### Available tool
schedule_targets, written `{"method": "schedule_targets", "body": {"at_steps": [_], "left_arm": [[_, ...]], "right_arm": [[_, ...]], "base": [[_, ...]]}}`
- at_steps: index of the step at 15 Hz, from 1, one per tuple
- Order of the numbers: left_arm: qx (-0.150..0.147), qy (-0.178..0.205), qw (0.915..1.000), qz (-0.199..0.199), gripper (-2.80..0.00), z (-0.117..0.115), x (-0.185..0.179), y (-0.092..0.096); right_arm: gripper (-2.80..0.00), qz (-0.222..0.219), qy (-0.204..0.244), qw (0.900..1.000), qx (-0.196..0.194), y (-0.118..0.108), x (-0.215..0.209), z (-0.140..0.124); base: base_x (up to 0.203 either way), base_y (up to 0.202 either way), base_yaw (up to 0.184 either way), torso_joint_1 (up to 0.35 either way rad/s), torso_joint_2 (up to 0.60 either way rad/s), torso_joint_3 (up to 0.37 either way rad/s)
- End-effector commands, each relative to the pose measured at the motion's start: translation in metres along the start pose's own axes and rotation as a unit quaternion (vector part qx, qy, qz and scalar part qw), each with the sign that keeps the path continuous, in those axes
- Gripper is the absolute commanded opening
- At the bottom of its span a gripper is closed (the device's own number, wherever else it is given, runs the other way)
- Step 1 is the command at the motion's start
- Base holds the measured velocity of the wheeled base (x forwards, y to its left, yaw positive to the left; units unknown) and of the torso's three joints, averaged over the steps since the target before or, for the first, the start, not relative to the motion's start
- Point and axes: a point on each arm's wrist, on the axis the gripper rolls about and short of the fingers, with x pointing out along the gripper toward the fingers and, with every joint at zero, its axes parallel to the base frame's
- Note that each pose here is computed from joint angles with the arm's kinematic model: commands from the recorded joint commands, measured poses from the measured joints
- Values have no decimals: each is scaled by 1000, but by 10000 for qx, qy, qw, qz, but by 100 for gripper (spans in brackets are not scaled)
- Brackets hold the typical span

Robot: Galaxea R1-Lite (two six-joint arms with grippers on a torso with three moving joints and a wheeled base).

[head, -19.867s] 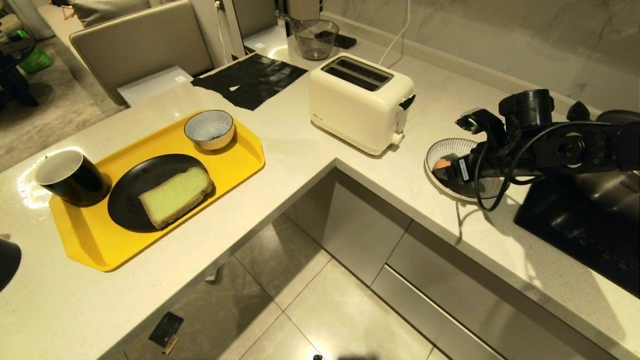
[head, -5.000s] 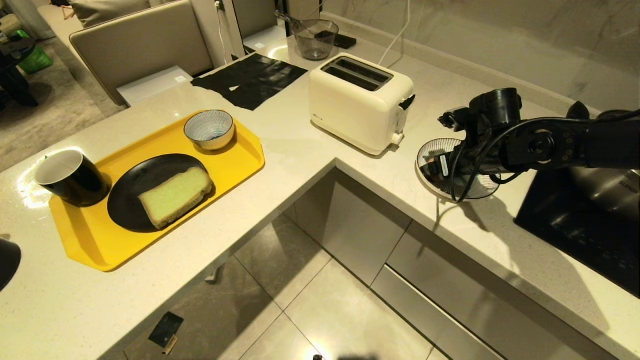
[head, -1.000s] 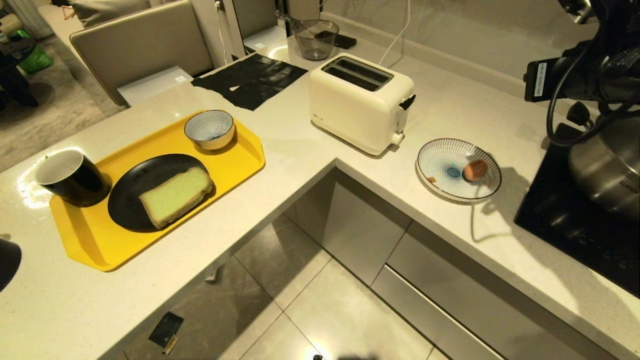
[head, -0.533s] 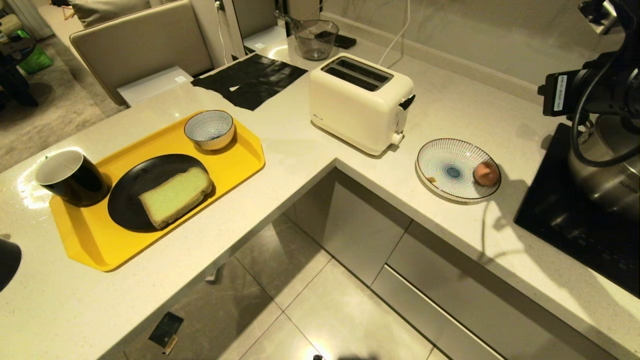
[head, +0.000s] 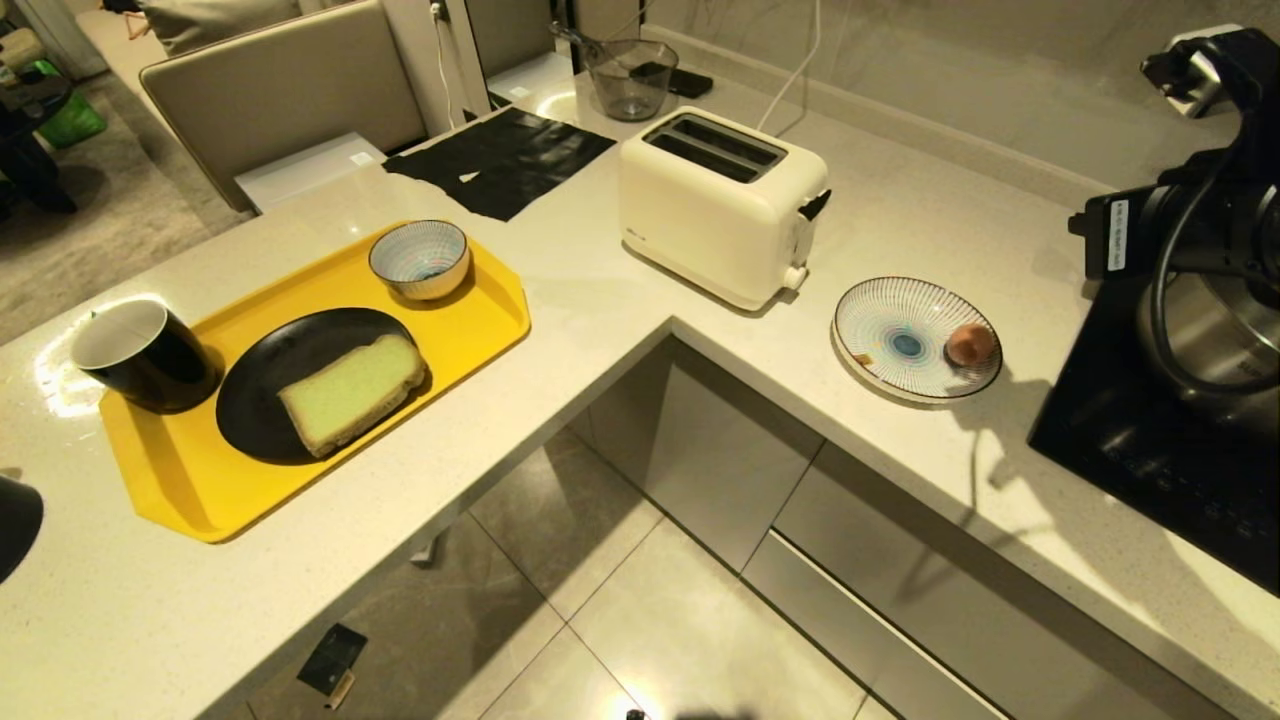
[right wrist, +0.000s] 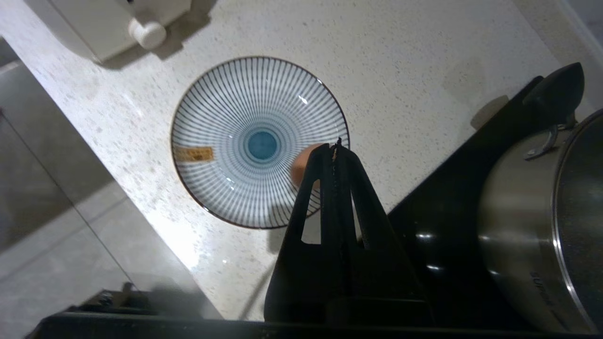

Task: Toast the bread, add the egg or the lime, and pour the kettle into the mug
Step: Pick up the egg

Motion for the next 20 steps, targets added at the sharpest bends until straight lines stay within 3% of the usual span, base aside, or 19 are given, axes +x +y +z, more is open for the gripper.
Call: {"method": "schedule_targets", "body": {"at_steps": [1,6,13,14,15,20], "left_arm": [[0,2,10000,11,-280,0,0,0],[0,2,10000,8,-280,0,0,0],[0,2,10000,11,-280,0,0,0],[0,2,10000,9,-280,0,0,0],[0,2,10000,13,-280,0,0,0],[0,2,10000,7,-280,0,0,0]], "right_arm": [[-280,-62,243,9993,-283,3,8,-11],[-280,-344,969,9930,-582,7,30,-47],[-280,-491,1110,9915,-459,13,63,-47],[-162,-524,1095,9916,-448,13,66,-46],[0,-528,1122,9914,-411,14,69,-47],[0,-945,1205,9860,654,28,97,-51]], "base": [[0,0,0,0,0,0],[0,0,0,0,0,0],[0,0,0,0,0,0],[0,0,0,0,0,0],[0,0,0,0,0,0],[0,0,0,0,0,0]]}}
